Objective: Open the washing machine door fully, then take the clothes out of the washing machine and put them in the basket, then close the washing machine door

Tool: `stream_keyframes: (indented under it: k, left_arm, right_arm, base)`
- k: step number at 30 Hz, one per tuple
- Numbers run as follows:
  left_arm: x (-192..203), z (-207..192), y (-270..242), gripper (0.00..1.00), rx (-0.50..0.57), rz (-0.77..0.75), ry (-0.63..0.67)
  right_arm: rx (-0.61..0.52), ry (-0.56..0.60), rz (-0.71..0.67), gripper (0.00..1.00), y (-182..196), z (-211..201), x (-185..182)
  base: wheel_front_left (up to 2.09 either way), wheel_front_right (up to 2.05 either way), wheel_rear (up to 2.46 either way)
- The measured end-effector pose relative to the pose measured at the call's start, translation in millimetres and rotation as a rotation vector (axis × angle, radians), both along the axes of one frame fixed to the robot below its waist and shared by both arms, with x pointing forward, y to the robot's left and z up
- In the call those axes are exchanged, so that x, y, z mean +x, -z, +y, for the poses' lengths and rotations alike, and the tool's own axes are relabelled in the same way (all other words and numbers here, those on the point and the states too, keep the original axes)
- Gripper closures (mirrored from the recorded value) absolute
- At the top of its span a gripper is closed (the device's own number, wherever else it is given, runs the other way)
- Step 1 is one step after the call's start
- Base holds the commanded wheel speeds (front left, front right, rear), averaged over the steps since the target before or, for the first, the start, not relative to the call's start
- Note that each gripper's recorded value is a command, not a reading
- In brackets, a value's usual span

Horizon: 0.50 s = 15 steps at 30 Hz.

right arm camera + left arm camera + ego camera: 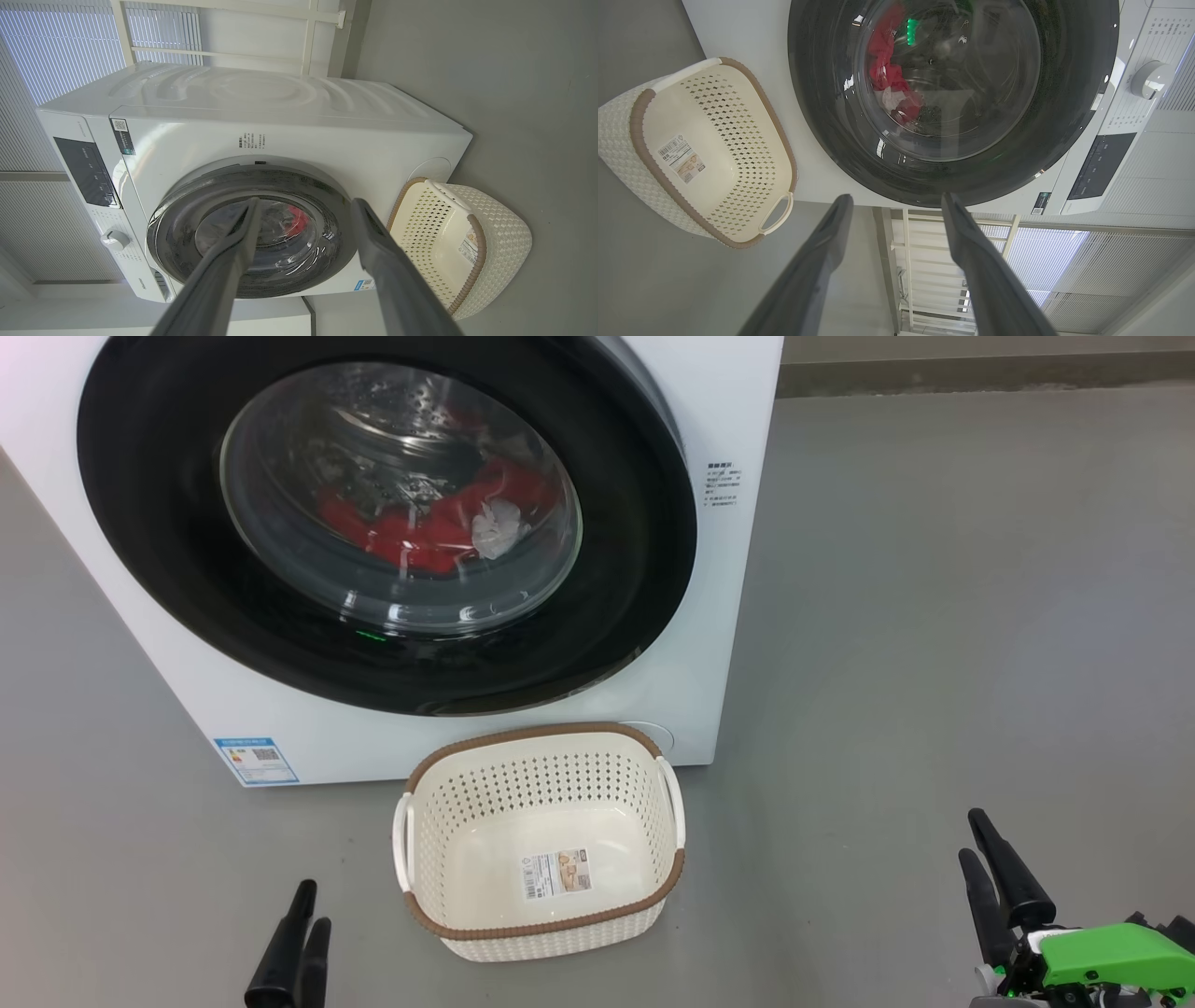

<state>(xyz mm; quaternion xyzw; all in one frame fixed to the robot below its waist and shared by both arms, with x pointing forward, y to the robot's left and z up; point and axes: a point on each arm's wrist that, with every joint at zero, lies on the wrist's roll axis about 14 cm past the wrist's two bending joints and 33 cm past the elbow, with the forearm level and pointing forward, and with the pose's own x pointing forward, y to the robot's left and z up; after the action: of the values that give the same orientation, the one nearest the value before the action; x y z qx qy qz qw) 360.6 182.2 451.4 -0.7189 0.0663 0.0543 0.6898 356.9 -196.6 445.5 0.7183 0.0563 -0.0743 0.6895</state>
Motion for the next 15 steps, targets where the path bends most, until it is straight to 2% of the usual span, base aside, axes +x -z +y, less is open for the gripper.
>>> stream_keyframes:
  k: [15]
  left_arm:
    - [2.3, 2.2, -5.9, 0.0, 0.112, -0.016, -0.005]
  right_arm:
    - [-0.073, -0.005, 0.002, 0.0, -0.7, 1.9, 1.4]
  base:
    - [0.0, 0.0, 0.0]
